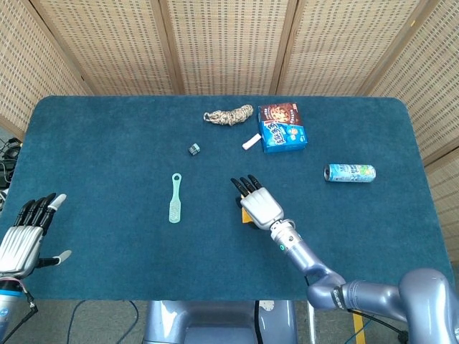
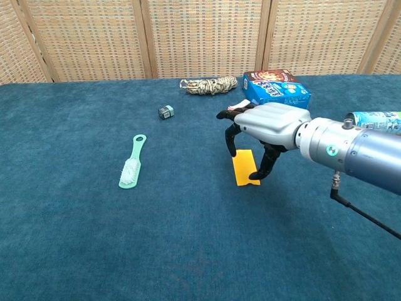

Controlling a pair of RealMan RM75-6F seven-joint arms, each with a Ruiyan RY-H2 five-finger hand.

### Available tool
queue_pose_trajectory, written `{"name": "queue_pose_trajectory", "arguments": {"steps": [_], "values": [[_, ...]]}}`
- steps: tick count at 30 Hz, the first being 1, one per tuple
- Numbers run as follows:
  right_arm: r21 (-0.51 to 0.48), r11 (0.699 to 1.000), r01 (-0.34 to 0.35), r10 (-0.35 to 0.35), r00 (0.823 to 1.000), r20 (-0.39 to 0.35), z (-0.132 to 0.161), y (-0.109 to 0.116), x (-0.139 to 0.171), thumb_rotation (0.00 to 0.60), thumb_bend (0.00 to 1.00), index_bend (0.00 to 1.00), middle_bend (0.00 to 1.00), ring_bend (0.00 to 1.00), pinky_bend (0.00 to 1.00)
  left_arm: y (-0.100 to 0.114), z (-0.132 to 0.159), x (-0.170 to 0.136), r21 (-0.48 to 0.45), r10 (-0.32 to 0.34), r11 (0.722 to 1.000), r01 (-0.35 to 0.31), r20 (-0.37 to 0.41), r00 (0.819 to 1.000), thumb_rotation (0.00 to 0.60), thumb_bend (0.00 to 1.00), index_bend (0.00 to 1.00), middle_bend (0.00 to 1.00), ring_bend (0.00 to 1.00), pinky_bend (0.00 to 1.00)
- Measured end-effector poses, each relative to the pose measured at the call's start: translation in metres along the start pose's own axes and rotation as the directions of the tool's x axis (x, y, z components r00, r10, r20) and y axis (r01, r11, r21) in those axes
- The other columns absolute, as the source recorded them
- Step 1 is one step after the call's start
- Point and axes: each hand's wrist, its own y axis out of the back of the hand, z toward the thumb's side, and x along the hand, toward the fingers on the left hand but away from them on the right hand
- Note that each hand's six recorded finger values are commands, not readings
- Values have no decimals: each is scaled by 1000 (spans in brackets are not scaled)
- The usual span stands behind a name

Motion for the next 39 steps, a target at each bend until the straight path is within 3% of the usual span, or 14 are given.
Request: {"name": "queue_pose_trajectory", "arguments": {"steps": [24, 39], "values": [[27, 999, -39, 38, 999, 32, 5, -28, -16, 600, 346, 467, 0, 0, 0, 1, 1, 0, -5, 4, 1000, -4, 4, 1000, 600, 0, 0, 0, 0, 0], [40, 999, 0, -3, 997, 76, -7, -18, -24, 600, 379, 468, 2, 0, 0, 3, 1, -1, -11, 6, 1000, -6, 9, 1000, 600, 0, 0, 0, 0, 0]]}}
